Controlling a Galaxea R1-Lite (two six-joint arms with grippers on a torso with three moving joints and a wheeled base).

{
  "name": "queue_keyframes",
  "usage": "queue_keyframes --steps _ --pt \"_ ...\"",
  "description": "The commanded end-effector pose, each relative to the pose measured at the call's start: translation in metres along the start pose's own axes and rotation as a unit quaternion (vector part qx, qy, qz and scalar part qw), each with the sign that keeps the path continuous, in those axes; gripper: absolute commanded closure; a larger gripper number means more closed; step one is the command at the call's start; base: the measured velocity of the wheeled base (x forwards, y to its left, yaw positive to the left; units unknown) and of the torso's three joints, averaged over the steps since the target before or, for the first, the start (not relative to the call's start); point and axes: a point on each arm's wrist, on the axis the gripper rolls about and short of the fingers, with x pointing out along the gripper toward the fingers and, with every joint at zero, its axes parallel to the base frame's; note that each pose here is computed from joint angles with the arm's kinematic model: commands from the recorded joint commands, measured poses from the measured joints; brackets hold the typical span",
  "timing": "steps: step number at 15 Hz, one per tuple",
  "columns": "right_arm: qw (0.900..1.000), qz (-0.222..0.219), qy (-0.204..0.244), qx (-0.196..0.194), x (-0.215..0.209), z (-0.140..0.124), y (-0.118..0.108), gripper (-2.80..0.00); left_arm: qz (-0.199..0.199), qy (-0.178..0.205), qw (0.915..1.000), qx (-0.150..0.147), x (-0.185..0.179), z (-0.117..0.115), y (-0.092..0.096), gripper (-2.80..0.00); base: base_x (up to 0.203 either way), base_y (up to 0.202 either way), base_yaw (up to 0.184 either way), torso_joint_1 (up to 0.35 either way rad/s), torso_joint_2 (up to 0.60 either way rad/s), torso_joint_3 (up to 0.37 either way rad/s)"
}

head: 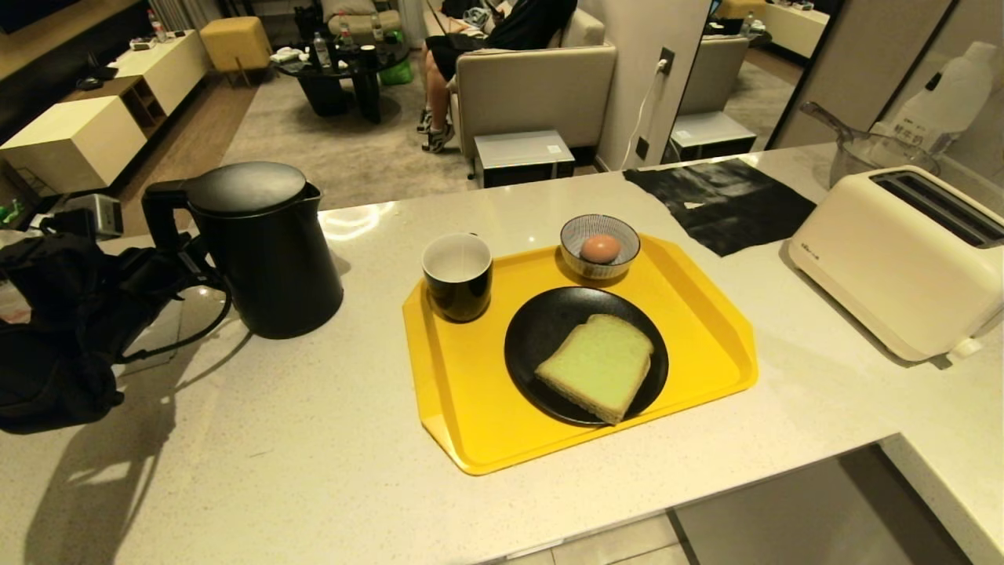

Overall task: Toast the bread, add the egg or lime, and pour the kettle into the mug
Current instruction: Put the kettle back

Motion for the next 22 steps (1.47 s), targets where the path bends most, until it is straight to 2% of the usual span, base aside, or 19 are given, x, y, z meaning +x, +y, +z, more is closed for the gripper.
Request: queue_keyframes --steps 1,6,19,20,22 --pt "1.0 0.001 0.013 0.0 0.002 -0.007 0.0 0.0 -0.005 -0.001 1.0 -0.006 -0.001 0.002 -0.004 0.0 0.0 0.0 0.0 0.0 0.0 0.0" --pt "1.0 0.001 0.013 0.0 0.002 -0.007 0.0 0.0 -0.012 0.008 0.9998 -0.012 -0.006 0.001 -0.015 0.0 0.0 0.0 0.0 0.0 0.0 0.0" --pt "1.0 0.001 0.013 0.0 0.002 -0.007 0.0 0.0 -0.005 0.014 0.9998 -0.014 -0.014 0.001 -0.014 0.0 0.0 0.0 0.0 0.0 0.0 0.0" --pt "1.0 0.001 0.013 0.0 0.002 -0.007 0.0 0.0 -0.005 0.013 0.9998 -0.015 -0.014 0.002 -0.014 -2.8 0.0 0.0 0.0 0.0 0.0 0.0" --pt "1.0 0.001 0.013 0.0 0.002 -0.007 0.0 0.0 -0.008 0.009 0.9998 -0.018 -0.015 0.006 -0.015 -2.8 0.0 0.0 0.0 0.0 0.0 0.0"
